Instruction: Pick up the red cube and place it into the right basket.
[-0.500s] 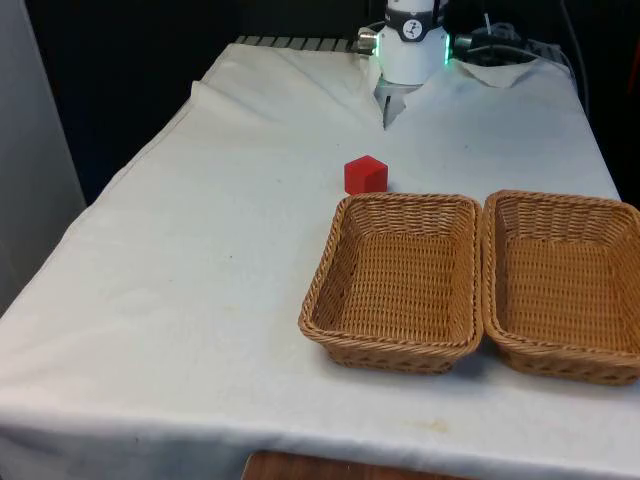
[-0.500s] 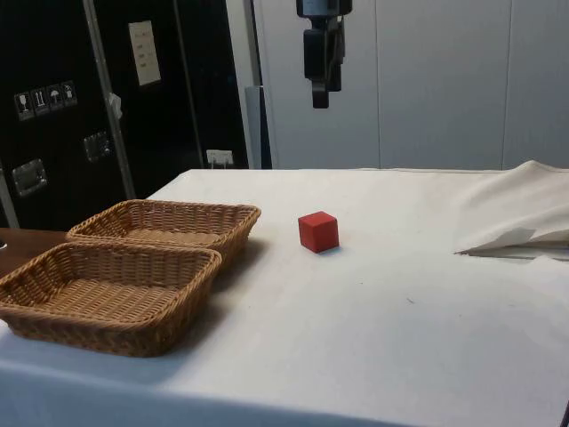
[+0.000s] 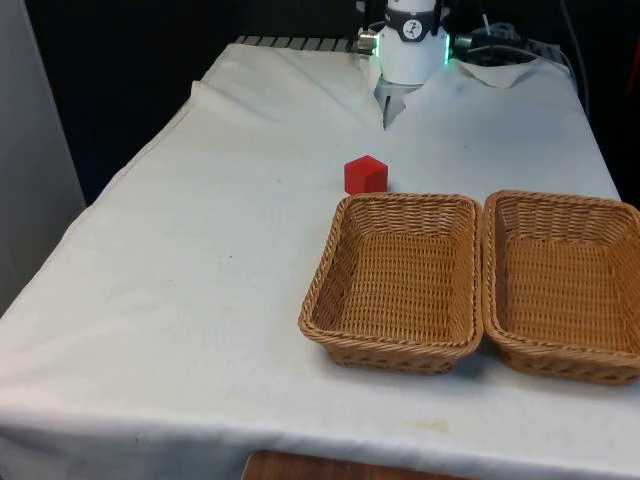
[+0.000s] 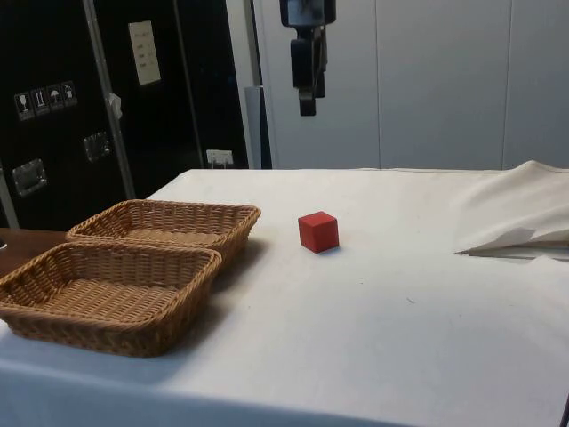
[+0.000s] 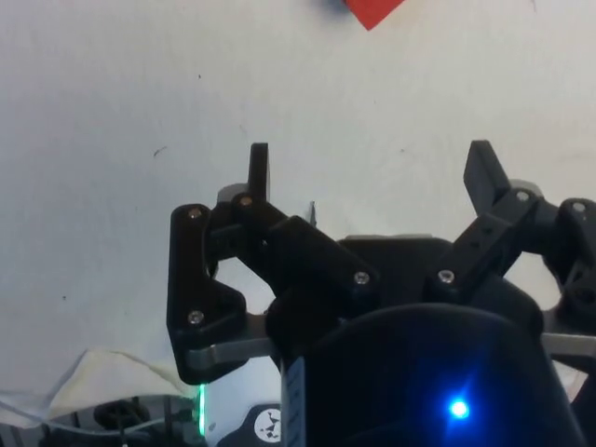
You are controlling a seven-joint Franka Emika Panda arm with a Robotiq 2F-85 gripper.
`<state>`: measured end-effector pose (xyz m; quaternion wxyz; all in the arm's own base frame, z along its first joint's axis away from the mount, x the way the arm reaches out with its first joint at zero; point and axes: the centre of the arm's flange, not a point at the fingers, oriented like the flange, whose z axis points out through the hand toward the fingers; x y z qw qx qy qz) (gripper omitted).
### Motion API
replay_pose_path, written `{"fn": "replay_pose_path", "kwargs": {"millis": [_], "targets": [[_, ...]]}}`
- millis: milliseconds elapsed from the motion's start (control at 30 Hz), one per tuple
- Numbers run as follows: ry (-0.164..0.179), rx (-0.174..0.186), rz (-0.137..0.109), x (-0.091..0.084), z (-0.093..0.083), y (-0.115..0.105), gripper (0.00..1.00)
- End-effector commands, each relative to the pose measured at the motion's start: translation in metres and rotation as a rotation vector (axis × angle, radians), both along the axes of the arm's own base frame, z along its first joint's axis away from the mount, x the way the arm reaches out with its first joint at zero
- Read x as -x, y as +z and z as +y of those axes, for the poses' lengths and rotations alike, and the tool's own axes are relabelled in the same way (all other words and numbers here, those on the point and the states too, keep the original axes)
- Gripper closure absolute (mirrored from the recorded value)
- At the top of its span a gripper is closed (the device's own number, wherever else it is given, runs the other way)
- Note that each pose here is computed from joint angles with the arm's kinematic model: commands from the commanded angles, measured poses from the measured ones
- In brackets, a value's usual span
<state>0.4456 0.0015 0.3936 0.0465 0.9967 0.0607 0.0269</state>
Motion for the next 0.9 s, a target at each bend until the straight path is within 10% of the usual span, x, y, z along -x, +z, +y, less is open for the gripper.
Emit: {"fn": "replay_pose_path", "kwargs": {"millis": [0, 867], "targets": [[0.017, -0.005, -0.003, -0.002, 0.001, -0.001, 0.00], [0.205, 0.011, -0.025, -0.013, 0.004, -0.029, 0.00]]}}
